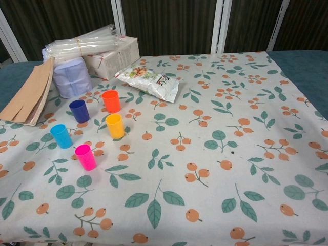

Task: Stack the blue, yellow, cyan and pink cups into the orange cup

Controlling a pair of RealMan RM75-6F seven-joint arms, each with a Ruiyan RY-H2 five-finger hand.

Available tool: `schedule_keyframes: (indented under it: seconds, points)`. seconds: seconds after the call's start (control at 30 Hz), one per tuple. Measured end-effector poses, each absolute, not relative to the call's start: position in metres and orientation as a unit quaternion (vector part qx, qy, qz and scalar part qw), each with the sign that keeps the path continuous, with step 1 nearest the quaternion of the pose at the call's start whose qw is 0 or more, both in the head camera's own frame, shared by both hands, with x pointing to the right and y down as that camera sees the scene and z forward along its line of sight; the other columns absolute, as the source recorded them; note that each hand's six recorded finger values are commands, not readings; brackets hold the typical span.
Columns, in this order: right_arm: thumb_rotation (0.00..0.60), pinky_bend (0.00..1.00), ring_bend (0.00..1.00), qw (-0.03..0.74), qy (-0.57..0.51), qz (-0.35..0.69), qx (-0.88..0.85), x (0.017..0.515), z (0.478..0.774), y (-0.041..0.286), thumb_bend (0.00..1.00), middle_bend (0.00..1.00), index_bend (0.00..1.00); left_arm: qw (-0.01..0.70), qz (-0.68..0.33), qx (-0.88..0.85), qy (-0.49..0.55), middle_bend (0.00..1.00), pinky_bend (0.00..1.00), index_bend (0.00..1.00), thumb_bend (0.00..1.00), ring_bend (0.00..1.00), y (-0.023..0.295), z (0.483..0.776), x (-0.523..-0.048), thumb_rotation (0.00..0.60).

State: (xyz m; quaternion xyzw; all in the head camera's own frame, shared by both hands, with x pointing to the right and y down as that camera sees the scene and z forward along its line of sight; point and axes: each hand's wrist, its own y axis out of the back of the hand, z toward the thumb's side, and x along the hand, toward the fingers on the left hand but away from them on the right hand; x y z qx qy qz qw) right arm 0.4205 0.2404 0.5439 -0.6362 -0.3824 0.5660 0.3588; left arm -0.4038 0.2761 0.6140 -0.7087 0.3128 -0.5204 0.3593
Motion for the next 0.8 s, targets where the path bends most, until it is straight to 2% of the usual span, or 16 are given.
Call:
schedule_keyframes:
  seconds: [0.2, 0.23, 0.3, 0.37, 0.4, 0.43, 0.5, 0.53, 0.57, 0.63, 0.67, 0.8]
  points:
    - [0.600, 0.00, 0.00, 0.359, -0.388, 0.567, -0.632, 0.424, 0.540, 0.241, 0.18, 0.00, 0.00, 0.359, -0.513, -0.716, 0.309, 0.00, 0.12, 0.00, 0.39, 0.00, 0.274, 0.617, -0.399, 0.600]
    - [0.600, 0.00, 0.00, 0.359, -0.390, 0.566, -0.631, 0.424, 0.539, 0.241, 0.17, 0.00, 0.00, 0.361, -0.509, -0.716, 0.312, 0.00, 0.14, 0.00, 0.39, 0.01, 0.272, 0.617, -0.397, 0.600]
    - [0.600, 0.00, 0.00, 0.361, -0.391, 0.566, -0.629, 0.425, 0.538, 0.241, 0.17, 0.00, 0.00, 0.363, -0.499, -0.717, 0.325, 0.04, 0.26, 0.00, 0.39, 0.09, 0.265, 0.618, -0.393, 0.600]
    - [0.600, 0.00, 0.00, 0.359, -0.390, 0.568, -0.629, 0.425, 0.540, 0.241, 0.17, 0.00, 0.00, 0.367, -0.487, -0.715, 0.342, 0.17, 0.48, 0.00, 0.39, 0.27, 0.254, 0.620, -0.387, 0.600]
    - [0.600, 0.00, 0.00, 0.359, -0.389, 0.569, -0.629, 0.426, 0.540, 0.241, 0.17, 0.00, 0.00, 0.370, -0.481, -0.714, 0.350, 0.28, 0.64, 0.00, 0.39, 0.40, 0.248, 0.620, -0.383, 0.600]
    - [0.600, 0.00, 0.00, 0.359, -0.389, 0.570, -0.628, 0.426, 0.541, 0.240, 0.17, 0.00, 0.00, 0.371, -0.474, -0.714, 0.357, 0.35, 0.73, 0.00, 0.39, 0.49, 0.241, 0.621, -0.379, 0.600]
    - [0.600, 0.00, 0.00, 0.359, -0.388, 0.571, -0.628, 0.425, 0.543, 0.239, 0.17, 0.00, 0.00, 0.368, -0.461, -0.716, 0.372, 0.62, 0.96, 0.02, 0.39, 0.79, 0.223, 0.626, -0.370, 0.600]
    - [0.600, 0.00, 0.00, 0.359, -0.388, 0.571, -0.628, 0.425, 0.543, 0.239, 0.17, 0.00, 0.00, 0.362, -0.459, -0.718, 0.378, 0.69, 0.98, 0.03, 0.39, 0.85, 0.217, 0.629, -0.366, 0.600]
    - [0.600, 0.00, 0.00, 0.359, -0.388, 0.572, -0.628, 0.425, 0.543, 0.239, 0.17, 0.00, 0.00, 0.350, -0.456, -0.721, 0.387, 0.84, 1.00, 0.08, 0.39, 0.95, 0.208, 0.634, -0.362, 0.600]
    - [0.600, 0.00, 0.00, 0.359, -0.388, 0.573, -0.626, 0.425, 0.544, 0.238, 0.17, 0.00, 0.00, 0.328, -0.457, -0.725, 0.398, 0.96, 1.00, 0.14, 0.39, 1.00, 0.194, 0.643, -0.356, 0.600]
    - [0.600, 0.00, 0.00, 0.359, -0.389, 0.574, -0.625, 0.425, 0.544, 0.238, 0.17, 0.00, 0.00, 0.311, -0.460, -0.728, 0.403, 0.99, 1.00, 0.17, 0.39, 1.00, 0.186, 0.650, -0.352, 0.600]
    - [0.600, 0.00, 0.00, 0.358, -0.388, 0.578, -0.622, 0.426, 0.547, 0.236, 0.17, 0.00, 0.00, 0.253, -0.476, -0.736, 0.409, 1.00, 1.00, 0.21, 0.38, 1.00, 0.163, 0.674, -0.337, 0.600]
